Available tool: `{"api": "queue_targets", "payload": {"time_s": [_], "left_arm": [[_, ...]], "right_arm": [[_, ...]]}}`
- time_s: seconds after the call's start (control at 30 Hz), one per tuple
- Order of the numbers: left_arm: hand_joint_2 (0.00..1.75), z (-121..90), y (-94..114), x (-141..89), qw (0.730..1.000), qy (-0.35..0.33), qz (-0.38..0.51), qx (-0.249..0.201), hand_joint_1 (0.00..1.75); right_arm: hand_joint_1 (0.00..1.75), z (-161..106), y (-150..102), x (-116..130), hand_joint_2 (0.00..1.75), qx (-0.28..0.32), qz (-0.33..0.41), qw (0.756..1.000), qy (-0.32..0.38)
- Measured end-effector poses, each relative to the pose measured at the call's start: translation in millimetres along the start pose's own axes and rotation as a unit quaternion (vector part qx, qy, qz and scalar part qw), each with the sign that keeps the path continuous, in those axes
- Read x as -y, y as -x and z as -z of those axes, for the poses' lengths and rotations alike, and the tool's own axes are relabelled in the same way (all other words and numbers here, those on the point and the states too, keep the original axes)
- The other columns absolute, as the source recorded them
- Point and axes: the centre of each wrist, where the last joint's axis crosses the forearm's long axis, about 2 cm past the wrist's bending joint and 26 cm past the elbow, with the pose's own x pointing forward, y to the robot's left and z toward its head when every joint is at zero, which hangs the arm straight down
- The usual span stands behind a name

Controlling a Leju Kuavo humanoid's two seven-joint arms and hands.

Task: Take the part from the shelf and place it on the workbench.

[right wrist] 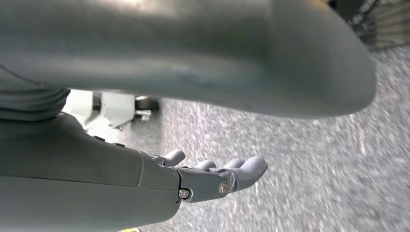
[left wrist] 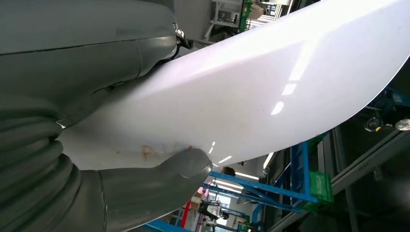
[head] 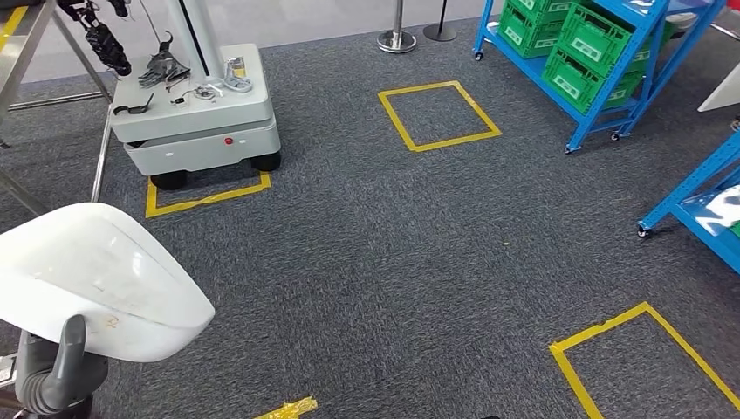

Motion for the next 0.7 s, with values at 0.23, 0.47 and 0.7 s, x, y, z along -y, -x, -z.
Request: {"api": "queue_targets", "payload": {"time_s": [0.23,0.47,0.7], "left_arm": [[1.75,-14.8,8.2,-7.4,1.0,0.007,0.006,0.02,1.75],[1.75,-26.4,14.8,-2.3,1.0,-0.003,0.017,0.015,1.75],[1.75,-26.2,16.0,4.9,0.999,0.001,0.006,0.033,1.75]], "right_arm": [[0.0,-0.2,1.2,5.1,0.0,0.044,-0.009,0.999,0.003],[0.0,-1.2,-1.5,18.1,0.0,0.065,-0.045,0.997,0.017],[0.0,-1.7,-3.4,23.1,0.0,0.038,-0.055,0.997,0.031]]}}
